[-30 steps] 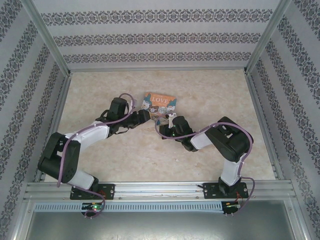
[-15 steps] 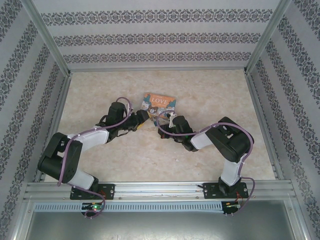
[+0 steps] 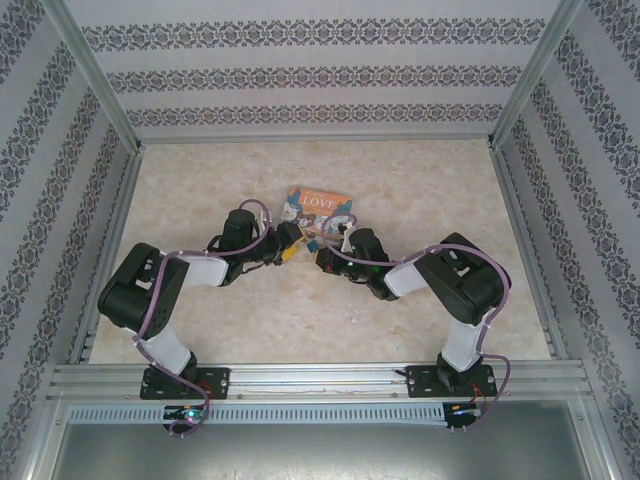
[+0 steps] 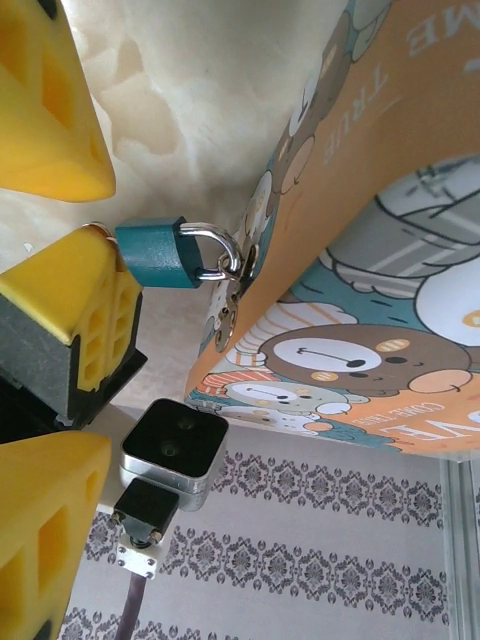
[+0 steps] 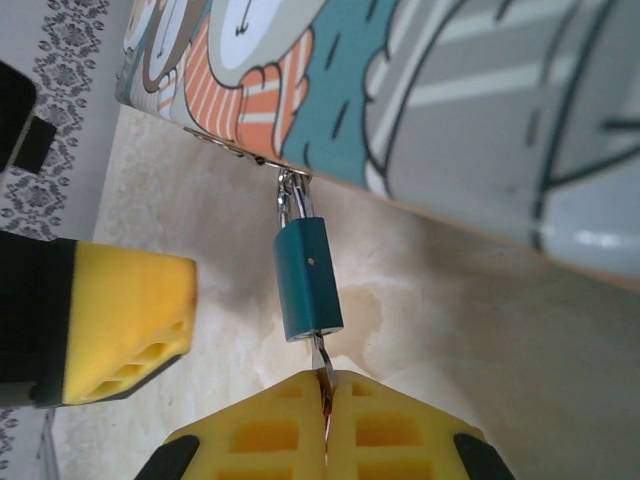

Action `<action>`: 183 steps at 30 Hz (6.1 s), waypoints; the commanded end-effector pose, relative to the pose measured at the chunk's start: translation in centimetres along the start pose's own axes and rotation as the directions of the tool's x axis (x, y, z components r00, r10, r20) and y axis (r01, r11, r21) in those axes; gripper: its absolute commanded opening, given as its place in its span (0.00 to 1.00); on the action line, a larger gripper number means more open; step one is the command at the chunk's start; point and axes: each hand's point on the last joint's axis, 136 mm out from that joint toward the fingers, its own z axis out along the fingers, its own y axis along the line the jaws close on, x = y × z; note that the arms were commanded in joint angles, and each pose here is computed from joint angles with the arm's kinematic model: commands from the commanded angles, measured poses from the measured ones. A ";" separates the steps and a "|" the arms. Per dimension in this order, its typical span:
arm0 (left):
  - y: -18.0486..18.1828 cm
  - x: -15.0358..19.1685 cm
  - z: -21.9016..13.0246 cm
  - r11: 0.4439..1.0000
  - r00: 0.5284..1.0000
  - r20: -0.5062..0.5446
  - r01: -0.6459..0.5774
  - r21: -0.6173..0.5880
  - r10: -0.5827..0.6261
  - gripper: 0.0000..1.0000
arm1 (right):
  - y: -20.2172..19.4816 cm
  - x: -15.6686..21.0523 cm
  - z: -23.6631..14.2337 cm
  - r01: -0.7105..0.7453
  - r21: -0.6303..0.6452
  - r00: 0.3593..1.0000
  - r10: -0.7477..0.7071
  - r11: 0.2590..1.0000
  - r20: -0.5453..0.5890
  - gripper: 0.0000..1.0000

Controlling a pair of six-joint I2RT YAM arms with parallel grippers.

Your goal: Unlock the padlock with the key

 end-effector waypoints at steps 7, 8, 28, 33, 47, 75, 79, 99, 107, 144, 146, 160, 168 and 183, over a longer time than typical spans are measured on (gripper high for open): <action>-0.4 -0.7 0.8 0.998 1.000 -0.012 0.003 0.064 -0.002 0.59 | 3.8 -2.7 -0.6 -0.075 -0.120 0.997 0.079 0.990 0.025 0.00; -0.3 -0.7 0.9 0.998 1.000 -0.015 0.008 0.064 -0.007 0.59 | 4.0 -2.7 -0.6 -0.080 -0.124 0.996 0.084 0.989 0.024 0.00; 0.6 -1.1 2.6 0.993 0.997 -0.043 0.068 0.101 -0.064 0.49 | 4.1 -2.9 -0.4 -0.113 -0.125 0.993 0.116 0.986 0.014 0.00; 0.6 -1.2 2.9 0.990 0.996 -0.044 0.081 0.112 -0.076 0.46 | 4.2 -2.9 -0.3 -0.117 -0.127 0.993 0.119 0.985 0.013 0.00; 0.2 -1.6 3.5 0.986 0.995 -0.049 0.090 0.139 -0.084 0.37 | 4.2 -2.9 0.0 -0.120 -0.129 0.992 0.123 0.984 0.009 0.00; -0.7 -1.5 2.7 0.995 0.999 -0.045 0.024 0.096 -0.019 0.18 | 4.5 -4.0 -0.7 -0.114 -0.126 0.991 0.122 0.985 0.055 0.06; -1.0 -1.6 2.5 0.995 0.999 -0.041 0.021 0.101 -0.017 0.18 | 4.1 -4.1 -1.5 -0.102 -0.110 0.991 0.110 0.989 0.070 0.13; -1.8 -1.4 1.1 0.994 0.999 -0.010 0.047 0.099 -0.047 0.15 | 7.1 -6.1 -7.8 0.312 0.070 0.935 -0.320 0.947 0.155 0.36; -2.2 -1.4 0.6 0.993 0.998 0.006 0.064 0.101 -0.065 0.14 | 9.7 -6.1 -10.4 0.602 0.200 0.755 -0.632 0.773 0.174 0.38; -3.5 0.8 0.6 0.991 0.994 -0.015 0.105 0.085 -0.105 0.14 | 8.1 -2.8 -10.5 0.948 0.311 0.015 -0.972 -0.061 -0.234 0.98; -3.7 0.9 0.6 0.991 0.995 -0.016 0.104 0.088 -0.103 0.14 | 8.0 -2.3 -10.4 0.955 0.290 0.007 -0.972 -0.063 -0.235 0.99; -4.5 1.3 0.3 0.989 0.993 -0.001 0.117 0.093 -0.117 0.14 | 7.7 -0.6 -8.9 0.967 0.196 -0.108 -0.957 -0.164 -0.269 0.83; -5.0 1.5 0.5 0.989 0.994 -0.006 0.112 0.099 -0.112 0.14 | 7.9 -0.5 -7.0 0.970 0.166 -0.125 -0.952 -0.177 -0.280 0.74; -5.1 1.8 1.0 0.989 0.994 -0.020 0.108 0.101 -0.107 0.14 | 8.3 -1.4 -4.8 0.964 0.164 -0.156 -0.945 -0.209 -0.289 0.44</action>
